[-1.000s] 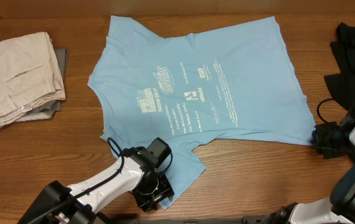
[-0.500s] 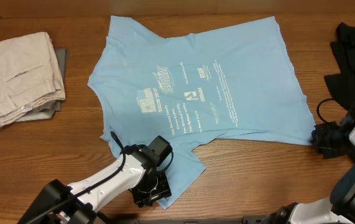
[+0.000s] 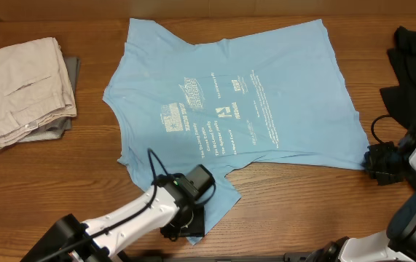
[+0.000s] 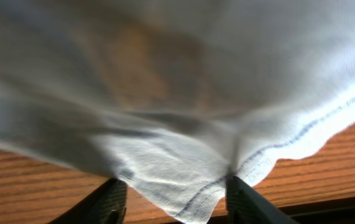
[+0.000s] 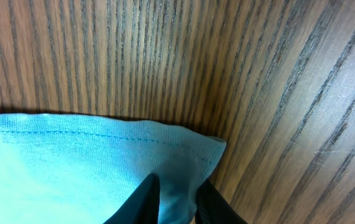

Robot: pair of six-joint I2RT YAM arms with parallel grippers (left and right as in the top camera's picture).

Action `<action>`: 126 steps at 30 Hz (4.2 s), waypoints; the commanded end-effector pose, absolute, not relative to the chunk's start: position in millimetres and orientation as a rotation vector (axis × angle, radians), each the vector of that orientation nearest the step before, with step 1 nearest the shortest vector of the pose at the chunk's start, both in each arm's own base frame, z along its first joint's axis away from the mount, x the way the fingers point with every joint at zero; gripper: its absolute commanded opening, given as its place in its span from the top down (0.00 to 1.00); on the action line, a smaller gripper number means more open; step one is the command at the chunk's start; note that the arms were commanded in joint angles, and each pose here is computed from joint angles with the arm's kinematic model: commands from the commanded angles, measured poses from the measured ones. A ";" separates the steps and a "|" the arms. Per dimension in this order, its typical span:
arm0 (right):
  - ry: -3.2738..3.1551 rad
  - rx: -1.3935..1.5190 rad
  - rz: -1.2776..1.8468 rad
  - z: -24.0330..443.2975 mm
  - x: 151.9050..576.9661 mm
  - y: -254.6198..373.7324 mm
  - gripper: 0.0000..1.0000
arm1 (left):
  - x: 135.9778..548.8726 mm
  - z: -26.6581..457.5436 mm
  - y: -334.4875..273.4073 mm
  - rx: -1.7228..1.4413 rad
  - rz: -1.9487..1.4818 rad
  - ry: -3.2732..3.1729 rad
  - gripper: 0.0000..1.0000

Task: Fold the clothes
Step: 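Grasp the lower-left hem corner with the left gripper and lift it, then fold the bottom hem upward toward the collar with both grippers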

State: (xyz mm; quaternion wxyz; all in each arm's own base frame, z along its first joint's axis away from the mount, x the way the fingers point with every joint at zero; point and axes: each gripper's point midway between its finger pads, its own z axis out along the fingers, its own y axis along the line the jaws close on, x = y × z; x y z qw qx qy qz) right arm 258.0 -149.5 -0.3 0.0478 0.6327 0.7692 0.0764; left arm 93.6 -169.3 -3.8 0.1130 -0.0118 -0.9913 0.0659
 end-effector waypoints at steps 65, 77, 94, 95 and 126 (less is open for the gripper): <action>2.284 1.903 0.086 129.6 245.5 -162.4 0.96 | 105.2 135.7 -86.6 0.588 -0.277 -3.019 0.96; 2.228 1.885 0.062 157.7 227.8 -155.0 0.96 | 84.2 151.0 -65.8 0.690 -0.290 -3.002 0.96; 2.284 1.657 0.124 167.9 269.7 -136.1 0.96 | 178.1 161.5 -61.4 0.734 0.074 -3.208 0.96; 2.292 1.657 0.126 165.9 271.6 -134.2 0.96 | 183.4 165.2 -57.8 0.740 0.086 -3.213 0.96; 2.361 1.482 0.174 146.4 367.9 -126.5 0.96 | 325.7 205.1 -28.7 0.750 -0.173 -3.421 0.96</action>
